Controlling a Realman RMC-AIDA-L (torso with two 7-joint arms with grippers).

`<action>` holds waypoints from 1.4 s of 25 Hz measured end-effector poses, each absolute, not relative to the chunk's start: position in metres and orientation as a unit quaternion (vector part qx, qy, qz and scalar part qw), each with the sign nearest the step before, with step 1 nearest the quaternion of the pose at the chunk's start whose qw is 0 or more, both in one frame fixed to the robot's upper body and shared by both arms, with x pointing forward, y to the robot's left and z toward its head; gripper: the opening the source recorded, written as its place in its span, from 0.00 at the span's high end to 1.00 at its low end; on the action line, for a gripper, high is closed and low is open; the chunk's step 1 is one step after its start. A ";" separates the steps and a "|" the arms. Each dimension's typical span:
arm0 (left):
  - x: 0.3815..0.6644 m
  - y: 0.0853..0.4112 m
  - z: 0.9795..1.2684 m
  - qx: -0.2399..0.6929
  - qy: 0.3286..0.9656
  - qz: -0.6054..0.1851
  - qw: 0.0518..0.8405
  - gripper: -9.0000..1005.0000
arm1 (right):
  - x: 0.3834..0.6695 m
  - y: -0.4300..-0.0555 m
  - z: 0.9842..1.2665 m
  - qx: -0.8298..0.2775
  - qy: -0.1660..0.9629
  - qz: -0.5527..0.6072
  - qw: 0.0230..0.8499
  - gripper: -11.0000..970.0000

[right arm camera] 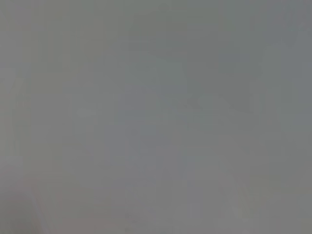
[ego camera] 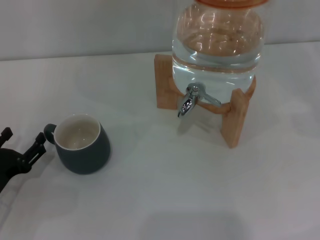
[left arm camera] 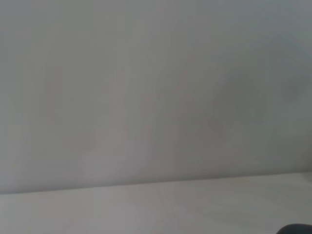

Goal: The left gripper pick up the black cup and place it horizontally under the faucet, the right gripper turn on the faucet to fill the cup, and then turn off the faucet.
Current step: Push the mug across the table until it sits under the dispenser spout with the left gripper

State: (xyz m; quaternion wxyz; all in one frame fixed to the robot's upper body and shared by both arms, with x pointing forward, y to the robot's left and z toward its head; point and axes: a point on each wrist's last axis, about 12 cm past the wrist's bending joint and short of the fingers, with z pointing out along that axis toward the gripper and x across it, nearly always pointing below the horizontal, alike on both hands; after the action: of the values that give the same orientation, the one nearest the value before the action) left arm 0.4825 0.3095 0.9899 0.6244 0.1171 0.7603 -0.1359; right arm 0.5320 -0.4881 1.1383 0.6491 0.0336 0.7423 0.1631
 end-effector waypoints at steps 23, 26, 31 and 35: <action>0.485 0.303 0.988 0.135 0.764 -0.144 0.614 0.12 | 0.531 -0.486 1.136 0.036 0.741 0.165 0.649 0.13; 0.484 0.304 0.988 0.134 0.764 -0.144 0.614 0.12 | 0.531 -0.486 1.137 0.036 0.742 0.165 0.649 0.13; 0.483 0.305 0.988 0.132 0.764 -0.143 0.615 0.12 | 0.532 -0.486 1.137 0.035 0.742 0.166 0.649 0.13; 0.483 0.305 0.988 0.132 0.764 -0.143 0.616 0.12 | 0.532 -0.486 1.137 0.034 0.741 0.166 0.649 0.13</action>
State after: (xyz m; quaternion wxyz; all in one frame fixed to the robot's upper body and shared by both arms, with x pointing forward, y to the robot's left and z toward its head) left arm 0.4830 0.3052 0.9883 0.6157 0.1316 0.7636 -0.1431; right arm 0.5324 -0.4855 1.1375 0.6494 0.0343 0.7413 0.1663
